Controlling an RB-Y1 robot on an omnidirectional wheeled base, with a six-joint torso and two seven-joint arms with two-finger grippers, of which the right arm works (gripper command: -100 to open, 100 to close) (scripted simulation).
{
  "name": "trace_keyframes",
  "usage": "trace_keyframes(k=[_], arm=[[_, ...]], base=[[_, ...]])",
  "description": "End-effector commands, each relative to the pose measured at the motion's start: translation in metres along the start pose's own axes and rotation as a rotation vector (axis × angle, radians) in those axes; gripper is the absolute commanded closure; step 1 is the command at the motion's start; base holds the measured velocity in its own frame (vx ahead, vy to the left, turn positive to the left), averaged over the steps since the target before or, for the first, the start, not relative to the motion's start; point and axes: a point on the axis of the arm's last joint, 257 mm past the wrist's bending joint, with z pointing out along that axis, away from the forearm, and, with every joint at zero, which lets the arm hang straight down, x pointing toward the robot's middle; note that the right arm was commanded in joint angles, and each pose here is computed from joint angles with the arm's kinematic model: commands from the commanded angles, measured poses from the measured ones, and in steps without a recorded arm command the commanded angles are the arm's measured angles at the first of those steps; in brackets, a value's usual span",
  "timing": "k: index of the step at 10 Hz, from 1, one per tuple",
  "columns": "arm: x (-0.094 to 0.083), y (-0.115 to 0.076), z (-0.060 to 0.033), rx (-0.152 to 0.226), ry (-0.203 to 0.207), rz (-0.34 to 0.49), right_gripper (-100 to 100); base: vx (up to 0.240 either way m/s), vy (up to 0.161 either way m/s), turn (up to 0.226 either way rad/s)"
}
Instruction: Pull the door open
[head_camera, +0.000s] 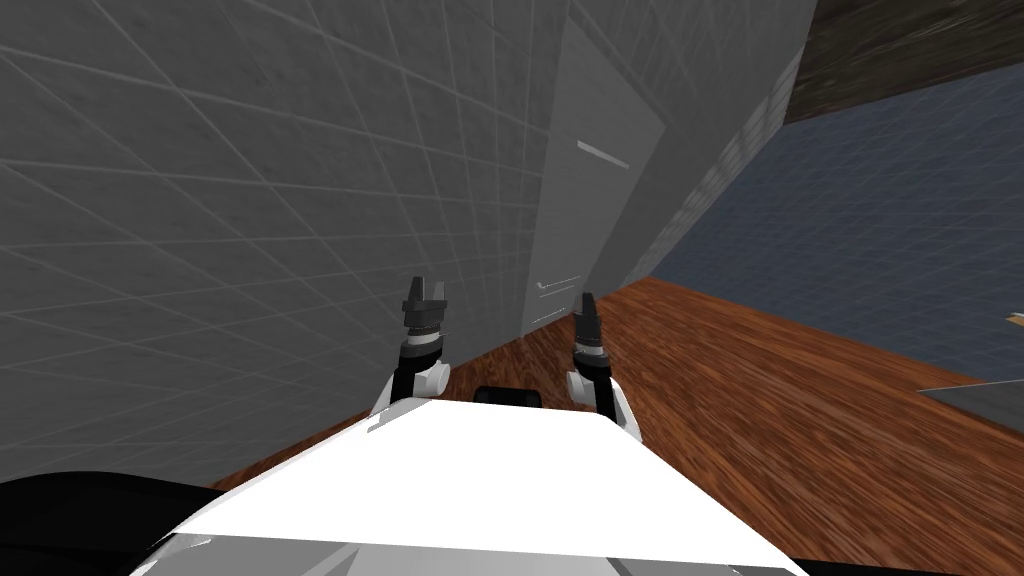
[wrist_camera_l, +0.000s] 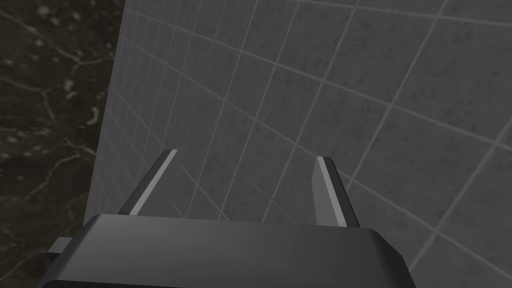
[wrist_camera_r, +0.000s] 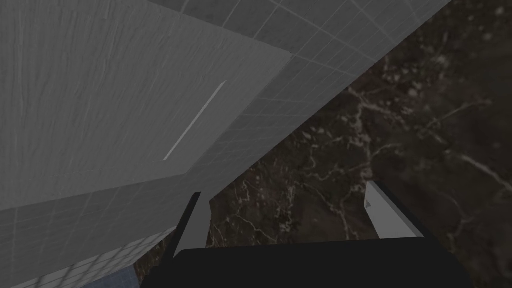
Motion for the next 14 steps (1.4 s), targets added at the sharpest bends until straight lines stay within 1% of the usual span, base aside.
trace_keyframes(k=[1, 2, 3, 4, 5, 6, 7, 8, 10, 11, 12, 13, 14], arm=[[0.004, -0.009, -0.004, 0.011, 0.012, -0.018, -100], [0.01, -0.019, -0.0072, 0.024, 0.03, -0.045, -100], [0.015, -0.025, -0.0083, 0.026, 0.045, -0.072, -100], [0.016, -0.029, -0.0106, 0.037, 0.049, -0.071, -100], [0.022, -0.038, -0.0135, 0.045, 0.067, -0.099, -100], [0.023, -0.039, -0.0143, 0.049, 0.068, -0.098, -100], [0.029, -0.049, -0.0179, 0.059, 0.088, -0.128, -100], [0.03, -0.05, -0.0185, 0.061, 0.089, -0.127, -100], [0.043, -0.071, -0.0272, 0.084, 0.132, -0.186, -100], [0.048, -0.079, -0.0303, 0.089, 0.152, -0.217, -100], [0.049, -0.082, -0.0324, 0.096, 0.155, -0.216, -100], [0.055, -0.092, -0.0366, 0.104, 0.177, -0.247, -100], [0.06, -0.098, -0.0389, 0.103, 0.196, -0.279, -100]], base=[[0.061, -0.035, 0.013], [0.055, -0.025, 0.019], [0.07, -0.041, 0.028], [0.053, -0.028, 0.014], [0.051, -0.025, 0.013], [0.041, -0.025, 0.01], [0.054, -0.03, 0.022], [0.047, -0.029, 0.013], [0.056, -0.034, 0.027], [0.087, -0.063, 0.038], [0.072, -0.054, 0.01], [0.069, -0.042, 0.015], [0.09, -0.046, 0.032]])
